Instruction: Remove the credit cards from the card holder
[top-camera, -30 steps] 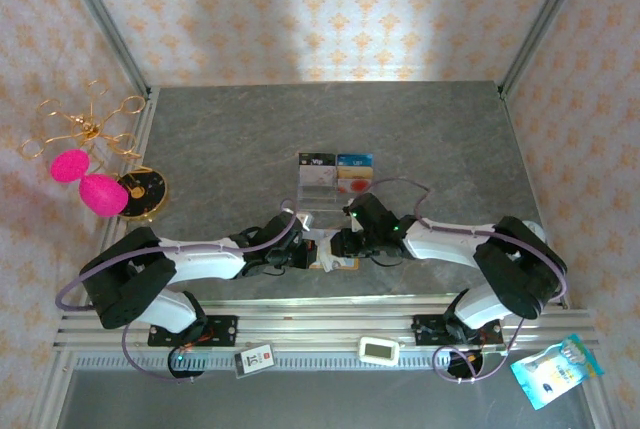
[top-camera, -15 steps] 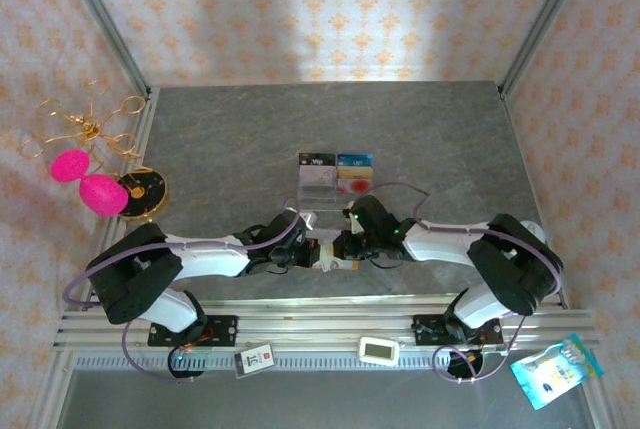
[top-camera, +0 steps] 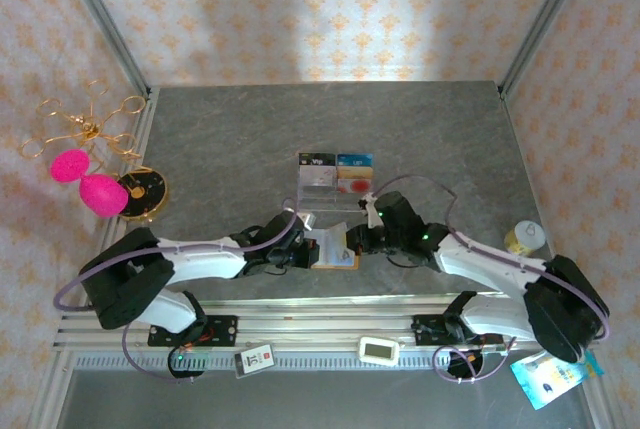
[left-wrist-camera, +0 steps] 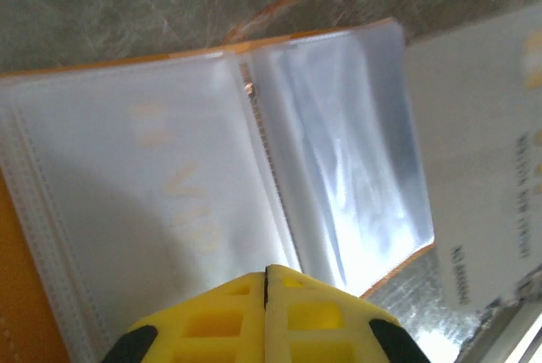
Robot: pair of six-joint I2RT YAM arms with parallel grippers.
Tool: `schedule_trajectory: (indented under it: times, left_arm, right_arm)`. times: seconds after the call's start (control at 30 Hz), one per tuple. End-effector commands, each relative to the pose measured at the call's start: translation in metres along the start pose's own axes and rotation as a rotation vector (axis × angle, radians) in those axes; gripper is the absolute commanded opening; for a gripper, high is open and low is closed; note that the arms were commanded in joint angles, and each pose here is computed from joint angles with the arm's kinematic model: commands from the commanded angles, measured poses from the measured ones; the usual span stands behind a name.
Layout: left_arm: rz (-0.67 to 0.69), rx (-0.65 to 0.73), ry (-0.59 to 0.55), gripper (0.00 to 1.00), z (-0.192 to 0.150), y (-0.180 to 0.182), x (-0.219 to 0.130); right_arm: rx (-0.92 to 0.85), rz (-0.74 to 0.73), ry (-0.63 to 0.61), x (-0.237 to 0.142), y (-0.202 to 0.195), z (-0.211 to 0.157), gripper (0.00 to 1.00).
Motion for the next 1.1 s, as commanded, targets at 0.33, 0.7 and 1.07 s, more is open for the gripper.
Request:
schedule_trajectory:
  times: [0.33, 0.7, 1.07]
  left_arm:
    - [0.208, -0.067, -0.461, 0.99, 0.075, 0.024, -0.116]
    - [0.323, -0.102, -0.624, 1.0, 0.1, 0.044, -0.163]
    - [0.392, -0.032, -0.665, 0.99, 0.113, 0.047, -0.17]
  right_arm:
    - [-0.602, 0.034, -0.342, -0.066, 0.104, 0.134, 0.0]
    - [-0.978, -0.005, 0.053, -0.005, 0.105, 0.156, 0.0]
    - [-1.187, 0.068, 0.274, 0.031, 0.098, 0.156, 0.0]
Point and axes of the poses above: each hand's point on the last joint's axis, 136 mm out from that joint toward the fingers, its own x axis out along the fingers, its own y axis along the line the jaws close on, z = x × y, the point moved 2 cm from there along -x, back along the fingers, and after that the axes turned 6 degrees about x, right-handed, at the moved point
